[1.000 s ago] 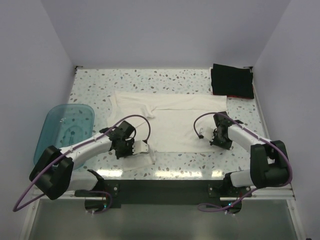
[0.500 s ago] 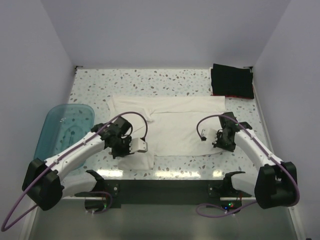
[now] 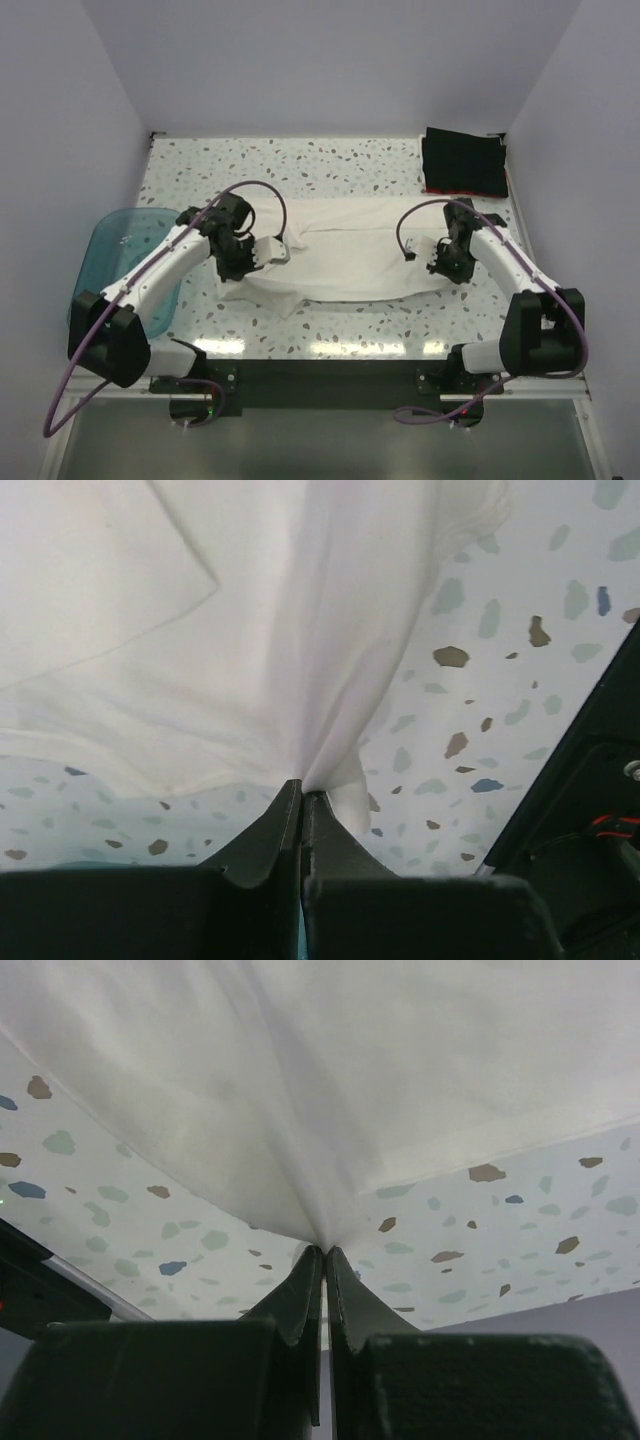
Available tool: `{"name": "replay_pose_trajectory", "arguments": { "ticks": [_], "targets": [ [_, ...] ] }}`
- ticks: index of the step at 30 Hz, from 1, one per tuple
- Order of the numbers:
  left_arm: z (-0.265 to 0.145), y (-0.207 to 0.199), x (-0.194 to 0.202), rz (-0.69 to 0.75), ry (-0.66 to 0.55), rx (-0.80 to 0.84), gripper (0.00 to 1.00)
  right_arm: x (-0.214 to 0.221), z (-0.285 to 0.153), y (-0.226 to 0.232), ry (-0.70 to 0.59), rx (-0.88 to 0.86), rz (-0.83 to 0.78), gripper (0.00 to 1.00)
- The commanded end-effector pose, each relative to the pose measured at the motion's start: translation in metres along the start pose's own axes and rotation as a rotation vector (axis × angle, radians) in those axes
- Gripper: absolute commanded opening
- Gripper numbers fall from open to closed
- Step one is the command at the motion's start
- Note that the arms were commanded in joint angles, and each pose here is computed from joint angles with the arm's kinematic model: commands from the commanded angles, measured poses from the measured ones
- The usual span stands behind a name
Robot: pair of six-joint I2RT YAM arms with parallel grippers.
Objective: Fold and stack the t-shirts
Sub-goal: Fold the tshirt
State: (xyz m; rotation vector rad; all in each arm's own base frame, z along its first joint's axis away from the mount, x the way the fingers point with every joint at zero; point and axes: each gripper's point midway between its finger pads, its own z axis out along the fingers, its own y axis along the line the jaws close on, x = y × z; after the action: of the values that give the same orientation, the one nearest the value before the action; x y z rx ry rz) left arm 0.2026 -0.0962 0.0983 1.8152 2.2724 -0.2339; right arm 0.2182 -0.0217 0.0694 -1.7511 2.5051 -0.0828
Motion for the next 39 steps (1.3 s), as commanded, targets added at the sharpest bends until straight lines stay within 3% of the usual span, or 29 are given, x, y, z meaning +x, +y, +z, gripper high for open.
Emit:
{"name": "replay_pose_trajectory", "arguments": {
  "ticks": [1, 21, 39],
  "targets": [
    [-0.009, 0.028, -0.006, 0.051, -0.005, -0.028, 0.0, -0.01, -0.007, -0.019, -0.026, -0.005, -0.03, 0.0],
    [0.01, 0.144, -0.052, 0.115, 0.019, -0.053, 0.0, -0.021, 0.011, -0.086, 0.01, -0.067, -0.05, 0.0],
    [0.002, 0.166, -0.052, 0.106, -0.011, -0.043, 0.0, -0.019, 0.01, -0.113, -0.008, -0.064, -0.026, 0.0]
  ]
}}
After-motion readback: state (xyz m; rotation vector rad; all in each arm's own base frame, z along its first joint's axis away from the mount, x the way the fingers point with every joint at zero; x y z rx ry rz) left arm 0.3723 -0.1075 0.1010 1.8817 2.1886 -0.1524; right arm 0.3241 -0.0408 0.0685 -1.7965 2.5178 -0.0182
